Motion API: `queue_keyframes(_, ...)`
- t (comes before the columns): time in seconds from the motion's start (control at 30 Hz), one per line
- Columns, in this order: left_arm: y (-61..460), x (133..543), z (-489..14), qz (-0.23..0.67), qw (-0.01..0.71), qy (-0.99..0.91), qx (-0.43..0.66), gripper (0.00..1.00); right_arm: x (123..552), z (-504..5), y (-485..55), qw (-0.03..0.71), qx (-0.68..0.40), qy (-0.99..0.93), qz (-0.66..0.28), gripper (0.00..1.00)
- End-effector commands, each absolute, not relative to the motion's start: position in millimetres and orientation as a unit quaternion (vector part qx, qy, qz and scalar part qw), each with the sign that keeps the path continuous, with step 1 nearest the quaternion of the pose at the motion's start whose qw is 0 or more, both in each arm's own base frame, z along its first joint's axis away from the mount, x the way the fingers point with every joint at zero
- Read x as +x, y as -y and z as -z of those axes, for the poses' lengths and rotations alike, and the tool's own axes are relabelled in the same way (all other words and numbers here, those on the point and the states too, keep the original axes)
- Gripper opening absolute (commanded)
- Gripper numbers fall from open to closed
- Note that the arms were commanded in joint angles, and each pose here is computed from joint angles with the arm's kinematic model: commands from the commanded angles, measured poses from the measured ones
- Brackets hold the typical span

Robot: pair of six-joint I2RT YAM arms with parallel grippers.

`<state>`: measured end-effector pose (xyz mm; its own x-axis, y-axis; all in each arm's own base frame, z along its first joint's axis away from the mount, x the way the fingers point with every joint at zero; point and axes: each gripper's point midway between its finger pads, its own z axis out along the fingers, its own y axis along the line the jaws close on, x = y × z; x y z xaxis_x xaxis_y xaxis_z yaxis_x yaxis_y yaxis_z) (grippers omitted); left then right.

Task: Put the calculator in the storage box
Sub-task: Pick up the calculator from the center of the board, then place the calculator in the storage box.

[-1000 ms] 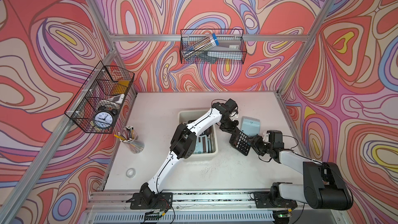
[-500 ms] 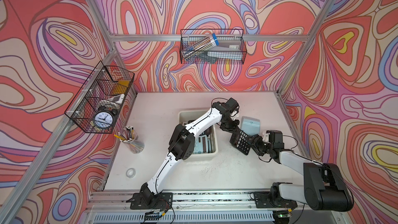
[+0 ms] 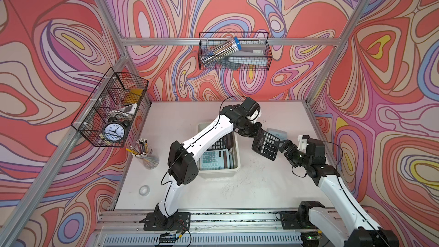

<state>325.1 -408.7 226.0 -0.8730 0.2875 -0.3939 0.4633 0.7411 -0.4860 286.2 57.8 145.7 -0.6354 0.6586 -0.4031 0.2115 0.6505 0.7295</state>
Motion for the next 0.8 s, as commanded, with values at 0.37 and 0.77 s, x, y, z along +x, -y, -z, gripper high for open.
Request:
queue_keyframes(0.37, 338, 329, -295, 0.322, 0.215, -0.906, 0.169, 0.00, 278, -143, -33, 0.411, 0.285, -0.820, -0.280, 0.98)
queue_keyframes(0.77, 243, 314, -324, 0.276, 0.241, -0.923, 0.119, 0.00, 288, -139, -33, 0.403, 0.284, -0.824, -0.277, 0.98)
